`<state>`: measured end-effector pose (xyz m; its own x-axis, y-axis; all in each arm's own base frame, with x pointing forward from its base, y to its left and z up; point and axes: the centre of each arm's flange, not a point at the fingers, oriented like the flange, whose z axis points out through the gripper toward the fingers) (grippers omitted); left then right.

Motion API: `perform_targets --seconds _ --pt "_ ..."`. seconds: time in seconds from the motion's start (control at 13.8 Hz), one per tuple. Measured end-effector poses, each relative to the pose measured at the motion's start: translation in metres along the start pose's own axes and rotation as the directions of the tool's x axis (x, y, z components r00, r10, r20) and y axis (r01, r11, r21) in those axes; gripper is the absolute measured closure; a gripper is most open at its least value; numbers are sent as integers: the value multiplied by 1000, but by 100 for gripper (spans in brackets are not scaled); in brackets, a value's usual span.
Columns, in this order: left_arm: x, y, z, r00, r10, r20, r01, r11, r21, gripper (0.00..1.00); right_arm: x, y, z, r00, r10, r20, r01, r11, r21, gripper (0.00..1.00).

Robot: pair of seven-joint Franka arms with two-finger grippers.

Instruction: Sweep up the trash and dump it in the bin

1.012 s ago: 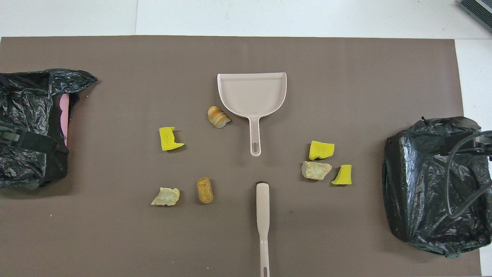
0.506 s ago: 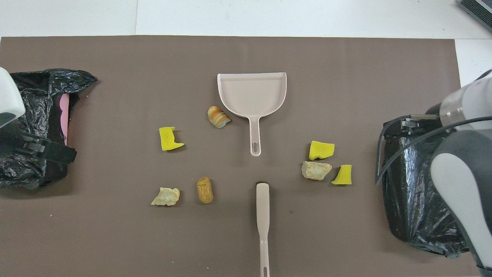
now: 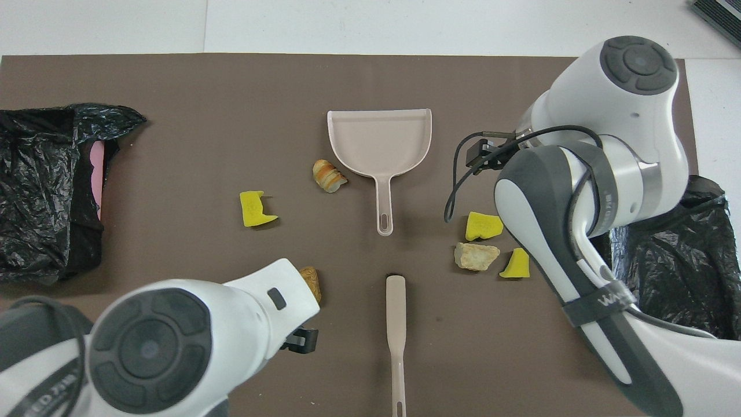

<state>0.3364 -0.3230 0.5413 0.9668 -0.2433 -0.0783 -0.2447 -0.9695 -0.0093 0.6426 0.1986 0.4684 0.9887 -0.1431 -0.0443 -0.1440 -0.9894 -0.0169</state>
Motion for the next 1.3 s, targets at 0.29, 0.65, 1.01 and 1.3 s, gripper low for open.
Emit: perform_targets --seconds 0.29,0.65,1.01,1.3 --pt "-40 51 39 999 38 -4 -38 999 -17 0 3 -83 40 998 -61 -9 61 998 3 0" --pt "-82 137 125 996 -67 -60 63 996 -66 0 -18 -136 88 989 -144 17 144 990 -14 0" --pt "-64 176 212 983 -171 -63 167 984 -68 0 -34 -148 110 964 -263 41 264 964 -19 0" --pt "-53 182 224 983 -178 -50 176 983 -42 0 -36 -140 125 950 -310 48 310 951 -7 8"
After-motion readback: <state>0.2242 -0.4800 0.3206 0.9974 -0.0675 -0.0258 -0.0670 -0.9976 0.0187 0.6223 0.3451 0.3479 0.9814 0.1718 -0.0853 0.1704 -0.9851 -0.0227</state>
